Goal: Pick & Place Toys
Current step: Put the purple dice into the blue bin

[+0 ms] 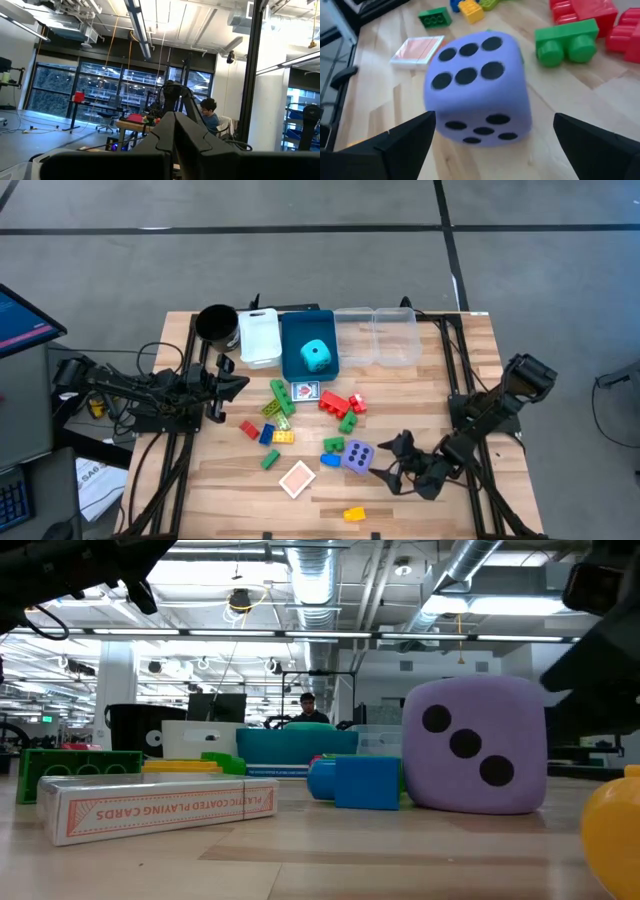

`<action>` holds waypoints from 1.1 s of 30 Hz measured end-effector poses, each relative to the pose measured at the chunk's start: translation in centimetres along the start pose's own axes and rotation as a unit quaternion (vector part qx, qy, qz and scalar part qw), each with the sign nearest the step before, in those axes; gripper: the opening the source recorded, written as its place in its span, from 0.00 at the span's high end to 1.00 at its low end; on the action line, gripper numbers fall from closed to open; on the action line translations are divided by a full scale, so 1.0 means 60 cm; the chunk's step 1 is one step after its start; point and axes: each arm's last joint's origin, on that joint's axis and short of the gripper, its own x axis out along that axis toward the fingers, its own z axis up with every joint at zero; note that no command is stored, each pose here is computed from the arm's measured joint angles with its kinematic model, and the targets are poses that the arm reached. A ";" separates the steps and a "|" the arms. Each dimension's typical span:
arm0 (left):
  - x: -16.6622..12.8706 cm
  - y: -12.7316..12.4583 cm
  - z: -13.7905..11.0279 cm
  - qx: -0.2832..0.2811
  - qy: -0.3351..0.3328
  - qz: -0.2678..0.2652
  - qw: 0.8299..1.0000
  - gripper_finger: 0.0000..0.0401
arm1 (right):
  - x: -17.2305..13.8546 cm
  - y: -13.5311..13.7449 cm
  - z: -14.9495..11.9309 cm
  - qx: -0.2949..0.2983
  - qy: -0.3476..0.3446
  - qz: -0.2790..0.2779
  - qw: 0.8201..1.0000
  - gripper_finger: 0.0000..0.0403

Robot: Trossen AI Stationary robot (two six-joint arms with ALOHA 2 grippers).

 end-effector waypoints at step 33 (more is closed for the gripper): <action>0.000 0.000 -0.005 0.001 0.014 0.000 1.000 0.99 | 0.014 0.024 0.025 -0.066 0.017 0.101 0.993 0.01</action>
